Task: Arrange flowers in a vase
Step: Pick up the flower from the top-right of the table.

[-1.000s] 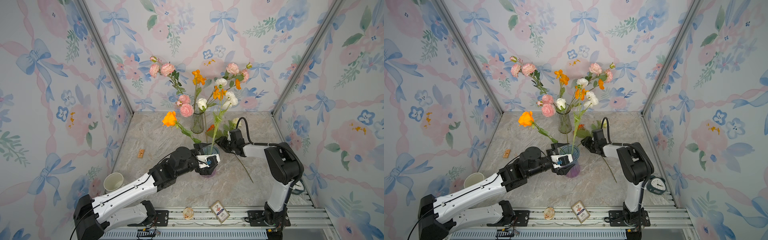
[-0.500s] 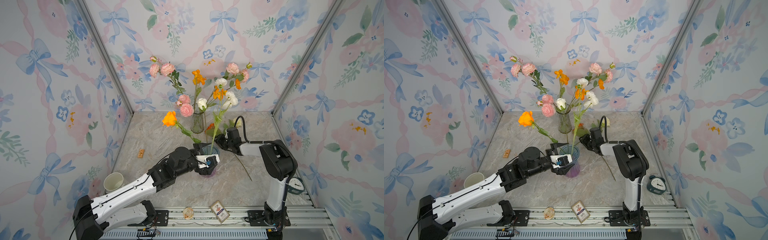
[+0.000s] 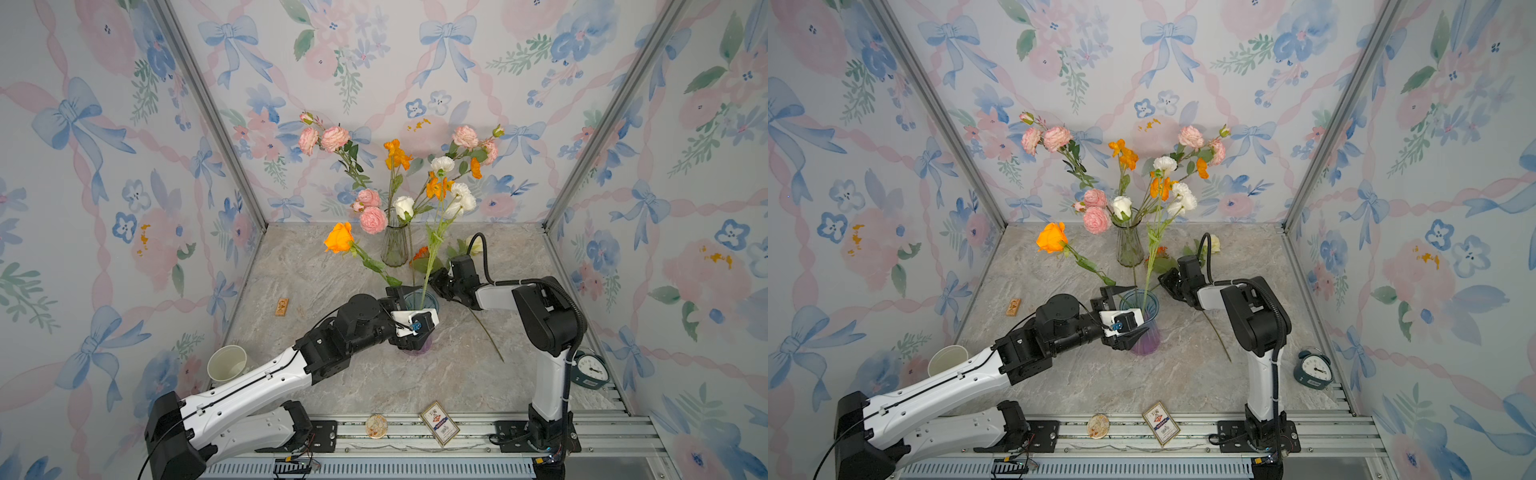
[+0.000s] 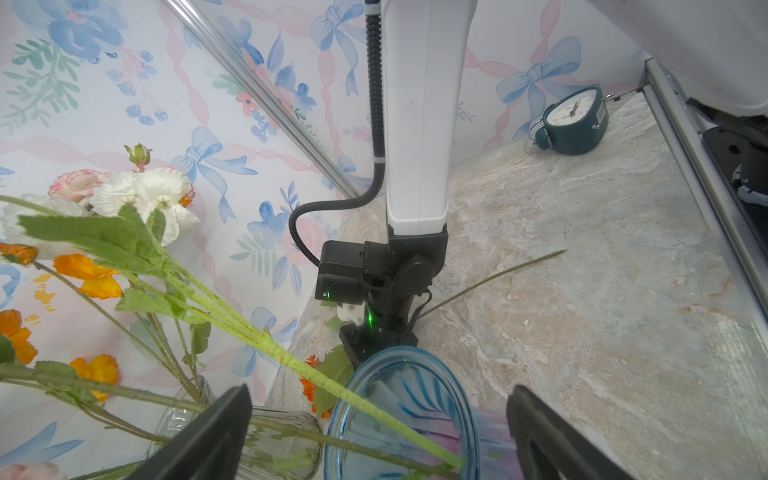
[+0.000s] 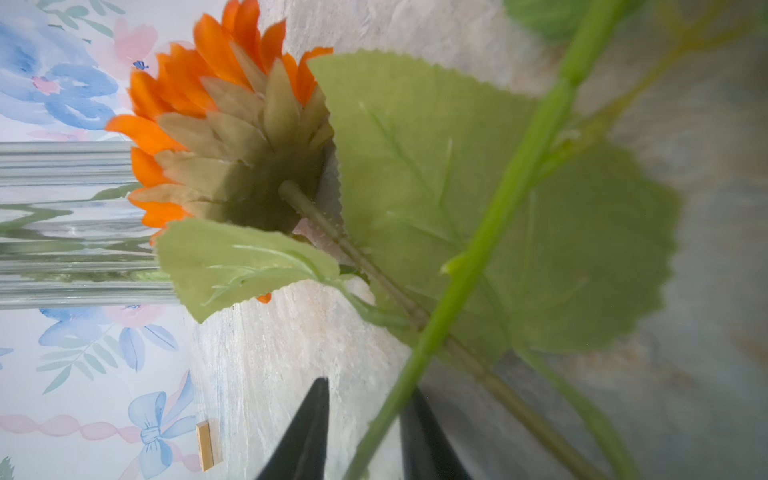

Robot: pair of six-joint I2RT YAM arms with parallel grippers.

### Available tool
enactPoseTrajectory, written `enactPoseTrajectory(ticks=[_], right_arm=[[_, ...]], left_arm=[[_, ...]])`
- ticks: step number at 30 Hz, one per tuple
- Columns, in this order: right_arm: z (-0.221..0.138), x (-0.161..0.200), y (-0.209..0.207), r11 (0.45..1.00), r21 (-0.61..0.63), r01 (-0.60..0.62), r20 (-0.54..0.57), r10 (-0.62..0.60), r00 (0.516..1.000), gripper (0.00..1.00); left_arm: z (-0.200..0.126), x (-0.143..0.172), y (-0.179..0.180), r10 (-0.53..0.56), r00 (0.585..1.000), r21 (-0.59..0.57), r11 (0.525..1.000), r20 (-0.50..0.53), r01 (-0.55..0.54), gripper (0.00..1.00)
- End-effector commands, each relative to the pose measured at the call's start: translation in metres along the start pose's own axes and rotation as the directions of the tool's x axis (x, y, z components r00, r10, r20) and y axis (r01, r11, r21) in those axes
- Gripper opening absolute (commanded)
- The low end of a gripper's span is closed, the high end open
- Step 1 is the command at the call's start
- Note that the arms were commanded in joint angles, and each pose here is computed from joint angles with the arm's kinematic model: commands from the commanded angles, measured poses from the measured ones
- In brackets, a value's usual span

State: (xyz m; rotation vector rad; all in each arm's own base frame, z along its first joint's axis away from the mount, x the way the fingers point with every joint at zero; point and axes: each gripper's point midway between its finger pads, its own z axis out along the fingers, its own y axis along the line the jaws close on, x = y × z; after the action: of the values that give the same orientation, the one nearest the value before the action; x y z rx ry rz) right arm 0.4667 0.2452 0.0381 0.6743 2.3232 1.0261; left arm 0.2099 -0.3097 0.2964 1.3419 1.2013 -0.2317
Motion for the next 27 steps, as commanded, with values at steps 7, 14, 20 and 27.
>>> enactPoseTrajectory(ticks=[7,14,20,27], right_arm=[[0.001,-0.004,0.017,0.998,-0.051,0.019,0.021,-0.018,1.0,0.0],[-0.022,-0.015,0.044,0.989,-0.136,0.054,0.075,-0.044,0.996,0.0],[-0.069,-0.033,0.083,0.972,-0.174,0.161,0.169,-0.132,0.977,0.0],[-0.136,-0.05,0.123,0.944,-0.159,0.288,0.277,-0.238,0.931,0.0]], left_arm=[[-0.001,0.006,-0.002,0.017,1.0,-0.002,1.0,-0.01,-0.017,0.98],[-0.003,0.005,-0.001,0.02,1.0,-0.007,1.0,-0.005,-0.02,0.98],[-0.006,0.002,0.001,0.02,1.0,-0.013,1.0,0.005,-0.02,0.98],[-0.008,0.0,0.003,0.024,1.0,-0.022,0.999,0.008,-0.024,0.98]])
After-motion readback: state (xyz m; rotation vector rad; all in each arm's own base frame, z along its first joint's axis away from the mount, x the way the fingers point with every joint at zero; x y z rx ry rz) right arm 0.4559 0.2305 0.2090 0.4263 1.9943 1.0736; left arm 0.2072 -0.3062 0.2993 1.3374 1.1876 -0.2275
